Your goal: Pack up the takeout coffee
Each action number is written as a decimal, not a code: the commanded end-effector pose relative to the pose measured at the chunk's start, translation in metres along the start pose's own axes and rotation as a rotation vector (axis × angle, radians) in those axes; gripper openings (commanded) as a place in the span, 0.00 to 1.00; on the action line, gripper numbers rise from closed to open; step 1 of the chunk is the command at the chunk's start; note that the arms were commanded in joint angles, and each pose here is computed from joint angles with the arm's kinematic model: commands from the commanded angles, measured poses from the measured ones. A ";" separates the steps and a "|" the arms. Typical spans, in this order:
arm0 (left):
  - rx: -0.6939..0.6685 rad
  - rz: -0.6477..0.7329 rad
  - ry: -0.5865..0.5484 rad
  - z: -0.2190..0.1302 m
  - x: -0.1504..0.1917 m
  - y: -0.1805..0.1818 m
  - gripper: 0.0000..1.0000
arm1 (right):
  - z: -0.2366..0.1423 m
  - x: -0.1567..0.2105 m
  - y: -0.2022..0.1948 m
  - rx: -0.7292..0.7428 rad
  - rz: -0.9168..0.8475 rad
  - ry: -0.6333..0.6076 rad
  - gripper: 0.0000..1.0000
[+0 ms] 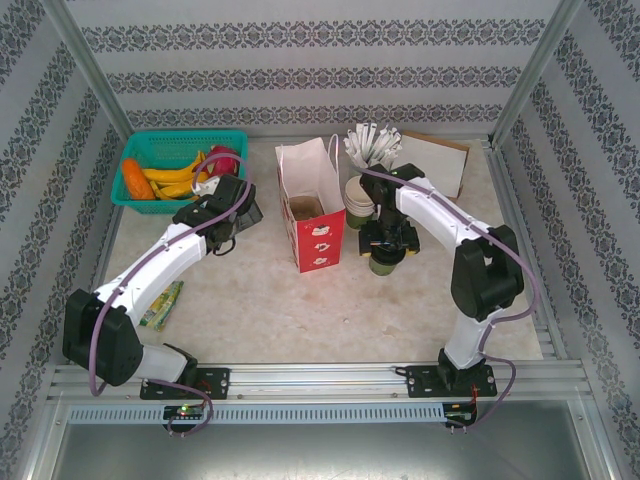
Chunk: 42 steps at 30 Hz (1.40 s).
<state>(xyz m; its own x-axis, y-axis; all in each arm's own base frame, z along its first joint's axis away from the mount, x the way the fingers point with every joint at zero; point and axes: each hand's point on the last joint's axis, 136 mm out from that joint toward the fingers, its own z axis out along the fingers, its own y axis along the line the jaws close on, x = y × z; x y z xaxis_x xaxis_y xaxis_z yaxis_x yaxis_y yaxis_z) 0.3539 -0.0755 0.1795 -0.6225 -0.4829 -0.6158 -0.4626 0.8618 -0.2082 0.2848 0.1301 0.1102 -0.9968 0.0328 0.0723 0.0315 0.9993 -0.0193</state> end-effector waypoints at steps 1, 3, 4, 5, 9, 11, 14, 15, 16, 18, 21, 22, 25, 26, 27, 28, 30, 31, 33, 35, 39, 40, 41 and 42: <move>0.007 -0.012 -0.059 -0.010 -0.022 0.008 1.00 | -0.016 0.010 -0.012 0.023 -0.014 -0.004 0.76; 0.021 -0.015 -0.067 -0.011 -0.029 0.008 1.00 | -0.021 0.014 -0.014 0.023 -0.017 -0.002 0.75; 0.030 -0.017 -0.070 -0.012 -0.032 0.009 1.00 | -0.024 0.017 -0.015 0.027 -0.019 0.003 0.75; 0.037 -0.018 -0.069 -0.013 -0.036 0.009 1.00 | -0.027 0.018 -0.016 0.029 -0.021 0.006 0.76; 0.081 -0.010 -0.072 -0.021 -0.051 0.004 1.00 | -0.037 0.025 -0.023 0.056 -0.024 0.006 0.75; 0.124 0.024 -0.085 -0.025 -0.062 -0.008 1.00 | -0.044 0.027 -0.025 0.059 -0.024 0.000 0.75; 0.240 0.114 -0.075 -0.026 -0.078 -0.034 1.00 | -0.053 0.028 -0.024 0.050 -0.022 -0.023 0.75; 0.293 0.173 -0.069 -0.027 -0.083 -0.047 1.00 | -0.056 0.028 -0.023 0.046 -0.024 -0.029 0.75; 0.326 0.246 -0.075 -0.028 -0.089 -0.059 1.00 | -0.060 0.028 -0.023 0.042 -0.025 -0.042 0.75; 0.354 0.385 -0.092 -0.026 -0.101 -0.076 1.00 | -0.065 0.027 -0.022 0.040 -0.029 -0.060 0.75; 0.387 0.555 -0.105 -0.011 -0.115 -0.098 1.00 | -0.070 0.026 -0.019 0.031 -0.038 -0.081 0.75; 0.393 0.600 -0.103 -0.005 -0.119 -0.103 1.00 | -0.071 0.026 -0.019 0.030 -0.044 -0.084 0.75; 0.464 0.744 -0.033 0.004 -0.115 -0.124 0.99 | -0.073 0.028 -0.019 0.041 -0.054 -0.093 0.75; 0.506 0.789 -0.010 0.003 -0.112 -0.132 0.98 | -0.074 0.029 -0.020 0.041 -0.052 -0.094 0.75; 0.540 0.820 0.005 0.002 -0.110 -0.138 0.97 | -0.074 0.030 -0.020 0.042 -0.051 -0.094 0.75; 0.565 0.845 0.012 0.001 -0.110 -0.144 0.97 | -0.074 0.031 -0.021 0.043 -0.050 -0.097 0.75; 0.586 0.881 0.006 0.001 -0.114 -0.151 0.97 | -0.075 0.033 -0.021 0.040 -0.046 -0.101 0.75; 0.576 0.885 -0.007 0.003 -0.119 -0.153 0.97 | -0.075 0.034 -0.021 0.040 -0.048 -0.101 0.75; 0.548 0.890 -0.037 0.008 -0.131 -0.156 0.97 | -0.075 0.035 -0.021 0.038 -0.047 -0.105 0.75; 0.511 0.873 -0.069 0.012 -0.145 -0.155 0.98 | -0.075 0.035 -0.021 0.034 -0.048 -0.108 0.75; 0.574 0.808 -0.106 0.007 -0.165 -0.163 0.99 | -0.075 0.035 -0.020 0.032 -0.052 -0.111 0.75; 0.647 0.825 -0.099 0.001 -0.161 -0.172 0.99 | -0.075 0.034 -0.019 0.029 -0.055 -0.113 0.75; 0.736 0.857 -0.085 -0.006 -0.152 -0.181 0.99 | -0.075 0.033 -0.019 0.030 -0.058 -0.113 0.74; 0.823 0.903 -0.067 -0.015 -0.142 -0.189 0.99 | -0.075 0.033 -0.018 0.030 -0.060 -0.112 0.74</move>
<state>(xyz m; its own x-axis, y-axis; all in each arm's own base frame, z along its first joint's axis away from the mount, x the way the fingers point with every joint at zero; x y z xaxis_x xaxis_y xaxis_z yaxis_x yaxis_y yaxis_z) 0.5343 -0.1471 0.3127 -0.5225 0.2855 -0.8034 0.5059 0.8623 -0.0225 0.2614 0.1164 0.1855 -0.9994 -0.0031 -0.0358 -0.0022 0.9997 -0.0247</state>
